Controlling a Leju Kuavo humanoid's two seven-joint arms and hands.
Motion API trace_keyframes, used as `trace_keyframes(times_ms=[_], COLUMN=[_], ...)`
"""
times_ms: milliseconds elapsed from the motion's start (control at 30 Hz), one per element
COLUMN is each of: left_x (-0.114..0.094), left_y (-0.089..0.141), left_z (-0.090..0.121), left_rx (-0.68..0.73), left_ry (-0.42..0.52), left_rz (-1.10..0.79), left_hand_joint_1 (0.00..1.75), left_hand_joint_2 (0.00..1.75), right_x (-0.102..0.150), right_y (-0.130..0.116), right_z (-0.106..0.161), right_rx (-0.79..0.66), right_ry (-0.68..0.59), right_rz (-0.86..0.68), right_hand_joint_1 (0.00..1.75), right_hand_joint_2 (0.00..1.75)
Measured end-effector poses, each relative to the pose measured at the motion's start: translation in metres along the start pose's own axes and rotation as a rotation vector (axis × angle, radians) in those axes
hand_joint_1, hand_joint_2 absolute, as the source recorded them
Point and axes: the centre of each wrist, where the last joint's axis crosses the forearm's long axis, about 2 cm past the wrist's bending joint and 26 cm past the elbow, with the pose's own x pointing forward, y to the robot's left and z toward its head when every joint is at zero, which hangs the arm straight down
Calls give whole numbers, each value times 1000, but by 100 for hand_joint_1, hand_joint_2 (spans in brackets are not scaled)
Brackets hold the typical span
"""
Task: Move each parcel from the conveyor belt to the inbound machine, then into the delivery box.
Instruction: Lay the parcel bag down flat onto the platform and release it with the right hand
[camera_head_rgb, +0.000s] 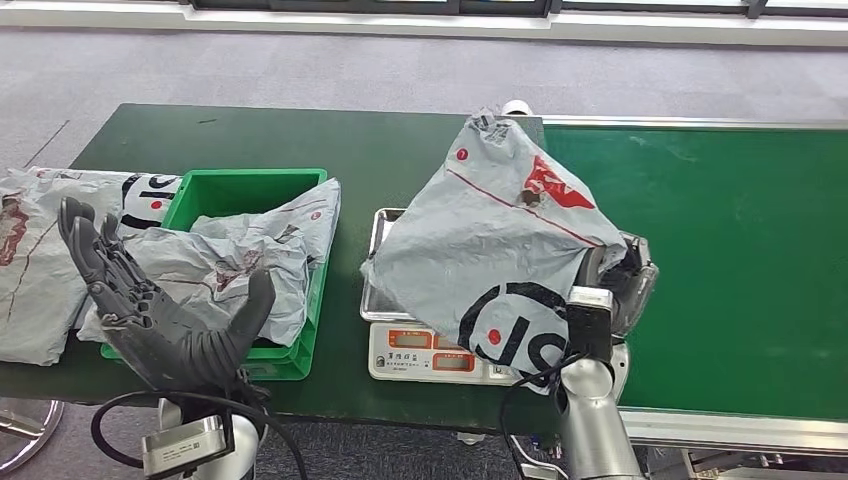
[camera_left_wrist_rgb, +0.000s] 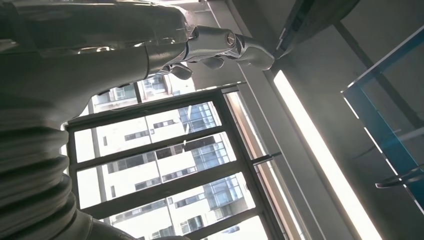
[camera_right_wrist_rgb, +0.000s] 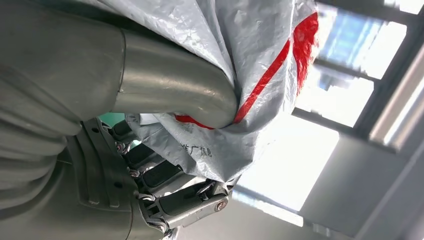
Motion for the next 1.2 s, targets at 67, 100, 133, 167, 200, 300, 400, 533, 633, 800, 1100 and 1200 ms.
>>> trace_keyframes(times_ms=[67, 100, 133, 167, 200, 300, 400, 533, 633, 800, 1100, 1200], left_x=[1, 1, 2, 2, 2, 2, 2, 5, 5, -4, -37, -42], left_y=[-1, -1, -2, -2, -2, -2, -2, -6, -7, -22, -88, -107], left_z=[0, 0, 1, 1, 1, 2, 2, 5, 6, 20, 33, 25], left_rx=[-4, -6, -9, -11, -13, -15, -17, -30, -38, -120, -410, -471], left_ry=[-4, -6, -7, -8, -9, -9, -8, -6, -3, 38, 117, 136], left_rz=[1, 2, 2, 1, 0, -1, 1, 18, 26, 46, 90, 95], left_hand_joint_1=[0, 0, 0, 0, 0, 0, 0, 0, 0, 0, 0, 0], left_hand_joint_2=[175, 175, 175, 175, 175, 175, 175, 175, 175, 175, 175, 175], right_x=[-2, -3, -4, -6, -7, -12, -17, -21, -23, -25, 25, 44], right_y=[8, 13, 17, 20, 24, 32, 36, 34, 32, 18, -85, -109], right_z=[3, 5, 8, 10, 12, 19, 24, 26, 26, 20, -44, -56], right_rx=[60, 90, 123, 155, 185, 249, 293, 388, 404, 362, -226, -341], right_ry=[6, 9, 15, 23, 33, 74, 119, 114, 102, -21, -292, -359], right_rz=[-7, -6, -2, 6, 18, 59, 104, 271, 319, 376, 457, 467], right_hand_joint_1=[88, 45, 1, 0, 0, 0, 0, 0, 0, 0, 0, 0], right_hand_joint_2=[175, 175, 175, 175, 175, 175, 175, 175, 175, 175, 175, 175])
